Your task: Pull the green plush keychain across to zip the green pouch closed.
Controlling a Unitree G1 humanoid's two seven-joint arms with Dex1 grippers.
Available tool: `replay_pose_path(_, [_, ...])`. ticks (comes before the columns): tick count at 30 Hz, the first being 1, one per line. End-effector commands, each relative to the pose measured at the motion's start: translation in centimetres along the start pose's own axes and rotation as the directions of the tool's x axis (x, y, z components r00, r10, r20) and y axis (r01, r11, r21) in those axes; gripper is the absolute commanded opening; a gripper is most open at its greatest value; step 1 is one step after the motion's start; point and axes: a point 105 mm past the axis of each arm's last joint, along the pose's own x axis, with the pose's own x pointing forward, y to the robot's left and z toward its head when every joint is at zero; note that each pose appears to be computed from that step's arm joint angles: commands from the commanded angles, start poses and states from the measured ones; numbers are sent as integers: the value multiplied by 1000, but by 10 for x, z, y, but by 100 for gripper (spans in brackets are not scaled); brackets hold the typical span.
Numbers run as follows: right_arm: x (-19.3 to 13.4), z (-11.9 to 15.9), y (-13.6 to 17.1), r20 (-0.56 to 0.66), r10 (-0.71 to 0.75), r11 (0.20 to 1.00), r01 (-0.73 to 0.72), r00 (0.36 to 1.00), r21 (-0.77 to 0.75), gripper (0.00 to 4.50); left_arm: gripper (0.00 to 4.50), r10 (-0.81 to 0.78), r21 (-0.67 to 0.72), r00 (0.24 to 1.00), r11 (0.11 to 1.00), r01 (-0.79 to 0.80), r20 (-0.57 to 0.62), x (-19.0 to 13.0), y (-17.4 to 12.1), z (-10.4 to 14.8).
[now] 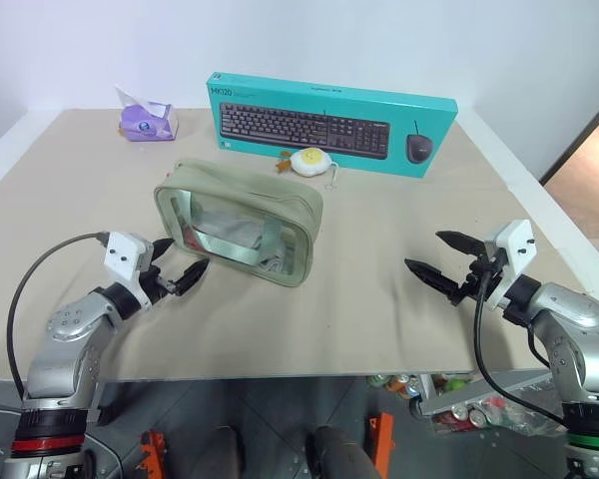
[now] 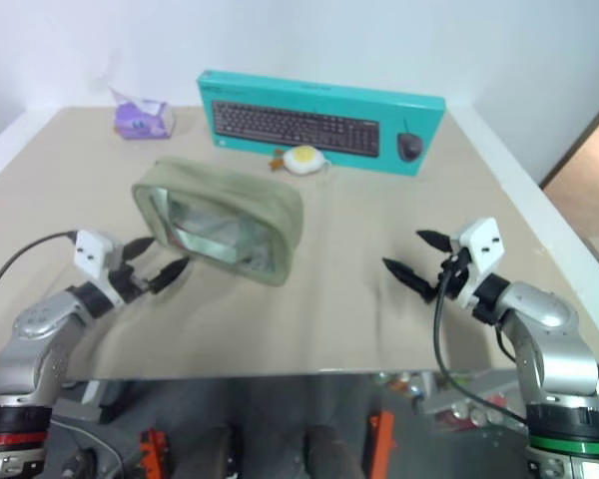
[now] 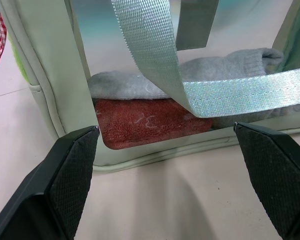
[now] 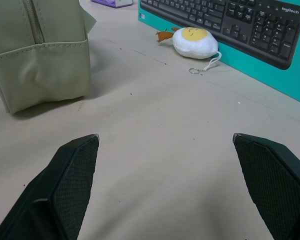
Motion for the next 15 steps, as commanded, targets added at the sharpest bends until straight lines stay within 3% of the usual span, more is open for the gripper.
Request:
replay_pose_path(1, [0,10,-1,27,0,1000,0,1000,-23,445,450,-35,31,998,999,34,46,0,-7,18])
replay_pose_path(11, [-3,13,-1,25,-5,1000,6,1000,-29,445,450,-140,-1,988,990,141,72,0,-21,27])
replay_pose_path(15, [-1,24,12,51,85,996,-85,995,-8,445,450,-256,15,963,967,256,88,-6,-34,38])
